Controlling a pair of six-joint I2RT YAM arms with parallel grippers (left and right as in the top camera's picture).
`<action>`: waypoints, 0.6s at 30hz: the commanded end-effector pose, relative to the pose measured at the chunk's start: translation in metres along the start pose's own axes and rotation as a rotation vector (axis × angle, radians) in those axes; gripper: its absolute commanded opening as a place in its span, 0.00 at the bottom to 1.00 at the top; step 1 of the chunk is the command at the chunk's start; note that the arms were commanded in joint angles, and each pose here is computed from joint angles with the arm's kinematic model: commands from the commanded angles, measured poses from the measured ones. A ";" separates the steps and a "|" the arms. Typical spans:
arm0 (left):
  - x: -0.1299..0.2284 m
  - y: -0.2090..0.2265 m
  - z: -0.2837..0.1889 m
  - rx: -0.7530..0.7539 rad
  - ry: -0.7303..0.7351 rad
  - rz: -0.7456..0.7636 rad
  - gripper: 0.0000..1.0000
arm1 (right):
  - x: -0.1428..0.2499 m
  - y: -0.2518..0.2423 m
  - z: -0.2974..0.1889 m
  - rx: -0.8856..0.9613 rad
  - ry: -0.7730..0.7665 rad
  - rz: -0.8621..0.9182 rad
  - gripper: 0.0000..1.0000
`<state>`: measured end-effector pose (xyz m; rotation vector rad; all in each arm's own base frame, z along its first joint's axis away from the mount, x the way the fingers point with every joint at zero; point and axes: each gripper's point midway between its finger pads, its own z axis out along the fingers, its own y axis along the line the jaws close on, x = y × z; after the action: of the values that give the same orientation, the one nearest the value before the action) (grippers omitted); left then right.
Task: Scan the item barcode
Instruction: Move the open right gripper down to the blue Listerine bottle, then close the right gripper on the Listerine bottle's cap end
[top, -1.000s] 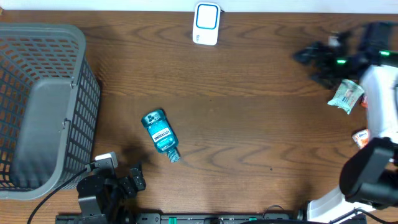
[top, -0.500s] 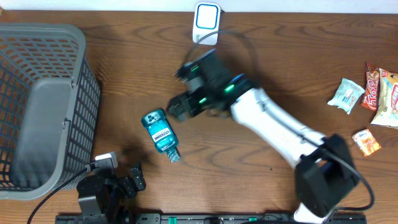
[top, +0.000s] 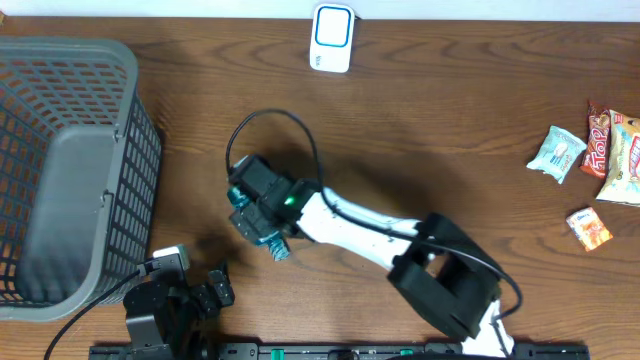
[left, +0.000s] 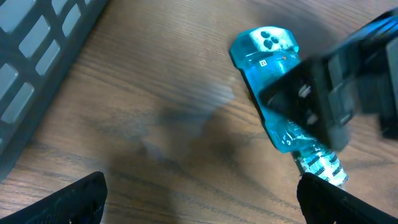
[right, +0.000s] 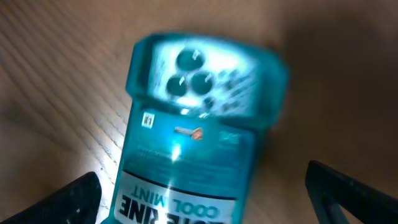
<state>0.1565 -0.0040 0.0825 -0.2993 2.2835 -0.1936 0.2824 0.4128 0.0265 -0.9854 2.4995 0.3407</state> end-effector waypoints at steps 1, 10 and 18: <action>0.010 0.002 0.002 -0.005 0.035 -0.009 0.98 | 0.014 0.002 0.015 0.039 0.030 -0.020 0.99; 0.010 0.002 0.002 -0.005 0.035 -0.009 0.98 | 0.036 -0.034 0.028 0.200 0.097 0.040 0.55; 0.010 0.002 0.002 -0.005 0.035 -0.009 0.98 | 0.074 -0.106 0.008 0.346 0.276 0.209 0.49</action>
<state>0.1566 -0.0040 0.0826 -0.2997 2.2831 -0.1937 0.2918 0.3581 0.0021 -0.8286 2.6793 0.0539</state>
